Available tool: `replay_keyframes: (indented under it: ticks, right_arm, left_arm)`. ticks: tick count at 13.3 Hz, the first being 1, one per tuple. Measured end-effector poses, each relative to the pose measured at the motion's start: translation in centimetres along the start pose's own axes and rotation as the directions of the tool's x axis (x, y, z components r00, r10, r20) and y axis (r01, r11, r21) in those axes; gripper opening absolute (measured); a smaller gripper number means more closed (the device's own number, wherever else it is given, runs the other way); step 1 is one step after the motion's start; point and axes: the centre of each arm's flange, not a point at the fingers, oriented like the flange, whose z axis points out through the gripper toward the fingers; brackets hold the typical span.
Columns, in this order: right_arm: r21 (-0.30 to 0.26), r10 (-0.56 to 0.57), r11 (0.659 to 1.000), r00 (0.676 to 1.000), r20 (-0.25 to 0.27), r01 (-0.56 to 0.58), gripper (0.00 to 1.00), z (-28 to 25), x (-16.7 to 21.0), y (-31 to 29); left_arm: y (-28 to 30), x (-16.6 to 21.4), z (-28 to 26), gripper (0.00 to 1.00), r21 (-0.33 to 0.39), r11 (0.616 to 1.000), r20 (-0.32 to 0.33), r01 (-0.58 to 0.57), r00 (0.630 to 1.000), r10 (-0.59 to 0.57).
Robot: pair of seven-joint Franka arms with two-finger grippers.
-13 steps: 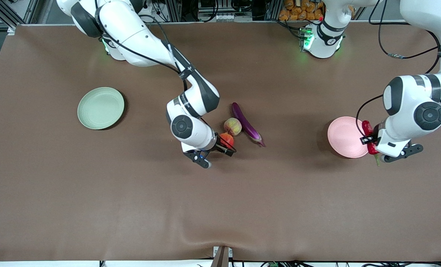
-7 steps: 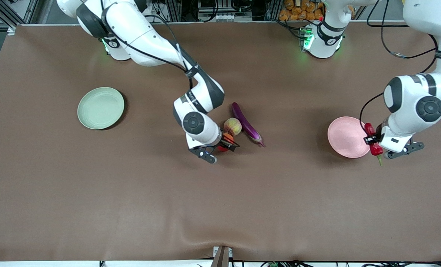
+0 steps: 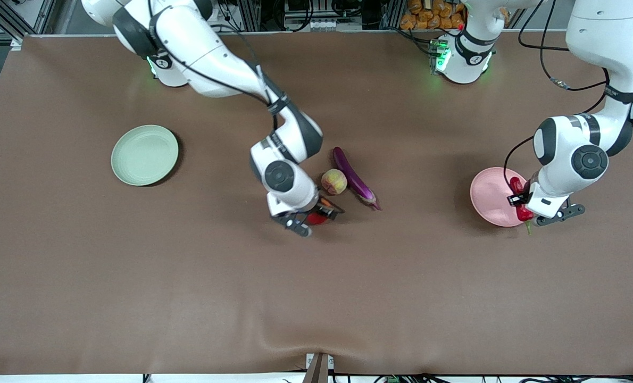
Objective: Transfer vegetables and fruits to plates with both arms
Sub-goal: 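Lower the chili with the left gripper while the right gripper grasps the apple, then open the left gripper on the chili while the right gripper carries the apple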
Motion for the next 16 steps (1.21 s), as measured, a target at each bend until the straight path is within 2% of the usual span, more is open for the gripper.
replay_keyframes:
  ticks: [1,2,5,6,8,9,11,14,16]
  right_arm:
    - [-0.016,0.001,1.0,1.0,0.017,0.0,0.84,-1.0,2.3,1.2]
    - [-0.017,-0.021,1.0,0.999,0.026,0.022,0.84,-2.3,4.6,2.2]
    - [-0.028,-0.153,0.987,0.985,0.073,0.156,0.84,-7.3,9.4,5.5]
    - [-0.041,-0.216,0.974,0.97,0.111,0.222,0.84,-9.6,10.9,7.4]
    - [-0.045,-0.34,0.932,0.912,0.228,0.359,0.84,-14.8,14.6,13.0]
    - [-0.031,-0.371,0.918,0.886,0.277,0.394,0.84,-17.5,16.3,16.3]
    - [-0.036,-0.392,0.903,0.857,0.335,0.428,0.84,-21.5,17.8,22.9]
    - [-0.131,-0.427,0.854,0.822,0.376,0.504,0.84,-21.7,15.4,30.3]
    - [-0.157,-0.467,0.811,0.785,0.406,0.563,0.84,-20.1,13.3,34.6]
  left_arm:
    - [0.0,0.0,0.2,0.34,0.001,1.0,0.003,-0.006,1.0,0.006]
    - [0.1,-0.1,0.3,0.39,0.002,1.0,0.006,-0.011,1.0,0.011]
    - [0.2,-0.1,0.4,0.67,0.001,1.0,0.007,-0.016,1.0,0.016]
    - [0.3,0.0,0.3,0.76,0.0,1.0,0.003,-0.016,1.0,0.016]
    - [1.0,0.4,-1.0,0.96,-0.011,1.0,-0.026,-0.026,0.999,0.026]
    - [1.8,0.4,-2.1,1.0,-0.021,0.999,-0.042,-0.039,0.998,0.038]
    - [4.2,0.3,-4.8,1.0,-0.033,0.998,-0.045,-0.047,0.998,0.045]
    - [8.8,0.3,-9.5,1.0,-0.029,1.0,0.0,0.009,1.0,-0.009]
    - [12.1,0.0,-12.2,1.0,-0.034,0.998,0.006,0.046,0.999,-0.046]
